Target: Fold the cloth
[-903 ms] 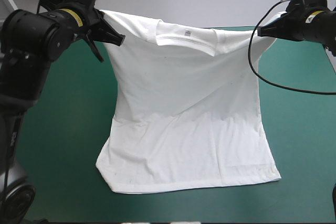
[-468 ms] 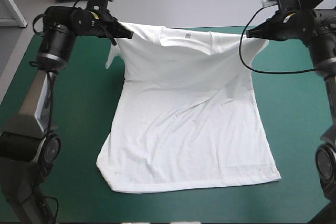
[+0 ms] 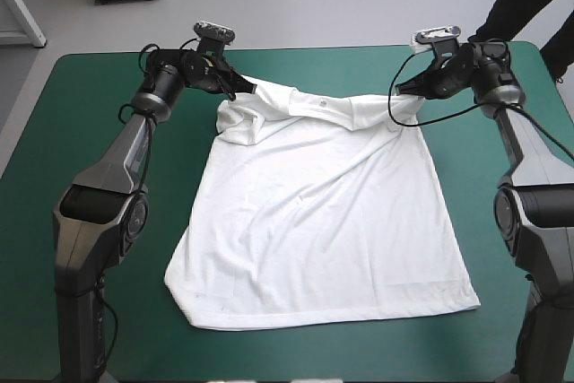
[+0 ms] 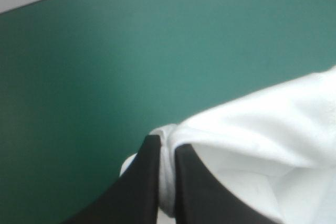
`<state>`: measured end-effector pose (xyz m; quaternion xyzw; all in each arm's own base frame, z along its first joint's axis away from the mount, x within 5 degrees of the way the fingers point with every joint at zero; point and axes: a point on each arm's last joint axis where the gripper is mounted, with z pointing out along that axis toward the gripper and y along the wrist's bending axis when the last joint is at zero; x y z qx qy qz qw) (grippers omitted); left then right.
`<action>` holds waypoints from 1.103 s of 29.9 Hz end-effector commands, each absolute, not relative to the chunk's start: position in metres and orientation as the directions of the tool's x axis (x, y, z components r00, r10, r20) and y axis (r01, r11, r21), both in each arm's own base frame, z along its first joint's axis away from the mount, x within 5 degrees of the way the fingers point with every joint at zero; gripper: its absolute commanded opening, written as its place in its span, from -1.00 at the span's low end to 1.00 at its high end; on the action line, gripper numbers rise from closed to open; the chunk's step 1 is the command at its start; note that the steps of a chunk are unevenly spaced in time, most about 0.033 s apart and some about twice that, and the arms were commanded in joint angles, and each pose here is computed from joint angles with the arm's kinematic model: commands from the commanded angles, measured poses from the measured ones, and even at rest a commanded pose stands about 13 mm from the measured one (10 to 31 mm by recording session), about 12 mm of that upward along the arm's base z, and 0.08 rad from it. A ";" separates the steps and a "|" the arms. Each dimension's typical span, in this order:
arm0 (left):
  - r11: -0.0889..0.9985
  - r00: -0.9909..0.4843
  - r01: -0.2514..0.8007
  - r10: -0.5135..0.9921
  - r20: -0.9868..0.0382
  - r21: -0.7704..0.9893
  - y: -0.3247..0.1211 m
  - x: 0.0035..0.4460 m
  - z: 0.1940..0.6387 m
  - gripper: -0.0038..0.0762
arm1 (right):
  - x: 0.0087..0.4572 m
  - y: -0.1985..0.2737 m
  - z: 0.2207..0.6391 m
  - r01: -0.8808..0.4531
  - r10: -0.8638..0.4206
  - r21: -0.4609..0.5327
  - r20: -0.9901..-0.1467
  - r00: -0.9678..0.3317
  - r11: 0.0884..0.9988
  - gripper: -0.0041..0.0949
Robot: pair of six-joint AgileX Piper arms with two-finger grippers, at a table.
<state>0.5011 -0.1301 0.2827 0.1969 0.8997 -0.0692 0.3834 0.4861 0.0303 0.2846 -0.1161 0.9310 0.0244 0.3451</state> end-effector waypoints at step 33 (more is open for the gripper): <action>0.885 -0.816 0.429 0.293 -0.499 -0.182 -0.091 0.384 0.376 0.27 | 0.362 -0.011 0.345 -0.221 -0.088 0.165 -0.576 -0.812 0.961 0.22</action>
